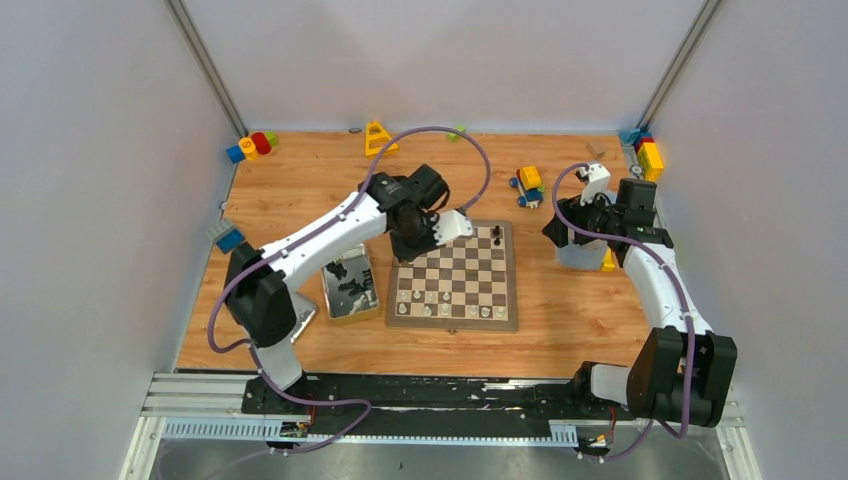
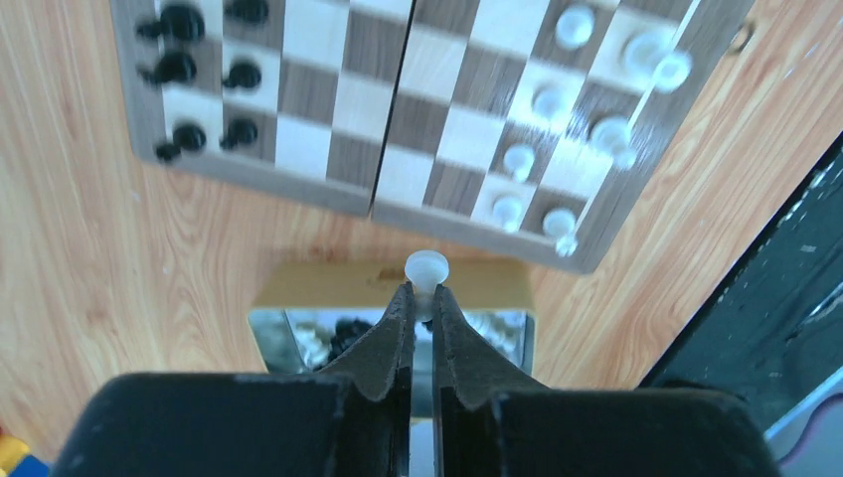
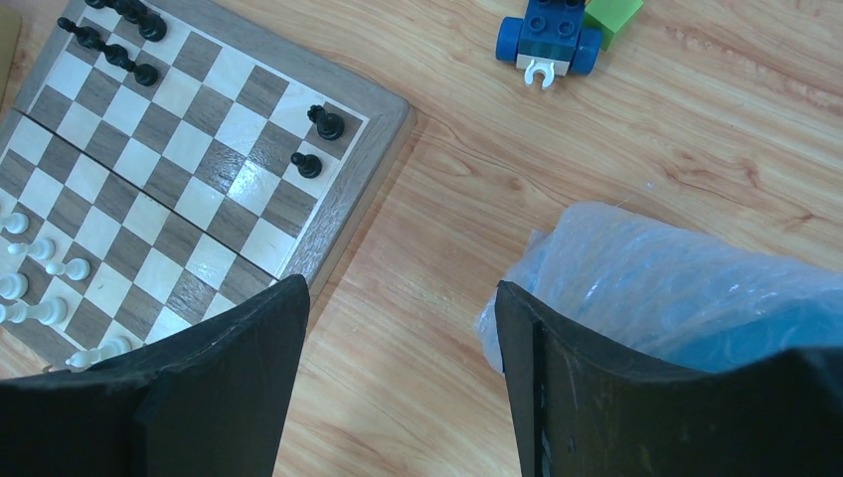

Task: Set up the chess pieces on the board
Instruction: Place the chess piece on the chessboard.

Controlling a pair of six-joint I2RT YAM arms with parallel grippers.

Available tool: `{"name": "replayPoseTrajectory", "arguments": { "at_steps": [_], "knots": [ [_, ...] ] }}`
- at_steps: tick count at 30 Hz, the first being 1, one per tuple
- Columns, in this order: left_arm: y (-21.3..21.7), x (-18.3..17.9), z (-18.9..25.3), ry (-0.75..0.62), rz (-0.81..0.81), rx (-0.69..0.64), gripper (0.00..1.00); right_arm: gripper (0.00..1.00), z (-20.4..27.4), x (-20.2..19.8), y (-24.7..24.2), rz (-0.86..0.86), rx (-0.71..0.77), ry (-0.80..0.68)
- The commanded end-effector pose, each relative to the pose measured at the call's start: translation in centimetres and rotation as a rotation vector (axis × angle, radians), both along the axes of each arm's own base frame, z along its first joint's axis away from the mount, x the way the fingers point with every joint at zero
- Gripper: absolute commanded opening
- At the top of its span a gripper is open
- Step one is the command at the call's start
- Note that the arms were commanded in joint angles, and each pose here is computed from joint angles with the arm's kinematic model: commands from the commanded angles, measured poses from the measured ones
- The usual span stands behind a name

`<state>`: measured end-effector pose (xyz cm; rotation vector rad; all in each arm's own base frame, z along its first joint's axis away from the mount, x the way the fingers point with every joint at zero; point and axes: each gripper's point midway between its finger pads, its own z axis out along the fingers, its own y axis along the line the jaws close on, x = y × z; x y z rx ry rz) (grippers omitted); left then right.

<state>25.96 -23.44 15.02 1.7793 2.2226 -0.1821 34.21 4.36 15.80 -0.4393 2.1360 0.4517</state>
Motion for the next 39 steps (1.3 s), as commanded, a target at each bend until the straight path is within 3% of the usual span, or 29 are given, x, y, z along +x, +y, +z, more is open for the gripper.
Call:
{"name": "replayPoseTrajectory", "arguments": {
  "at_steps": [1, 7, 13, 39],
  "knots": [
    [-4.4, -0.9, 0.0, 0.016, -0.039, -0.011, 0.08, 0.70, 2.2, 1.0, -0.2, 0.013, -0.018, -0.075],
    [-10.2, -2.6, -1.1, 0.010, -0.164, 0.008, 0.08, 0.70, 2.3, 1.0, -0.1, 0.015, -0.017, -0.075],
    [-12.9, -3.6, -3.2, 0.029, -0.230, 0.045, 0.10, 0.70, 2.3, 1.0, -0.1, 0.017, -0.017, -0.078],
    [-14.0, -5.0, -8.0, 0.117, -0.271, 0.133, 0.13, 0.70, 2.1, 0.9, -0.1, 0.022, -0.022, -0.073]
  ]
}}
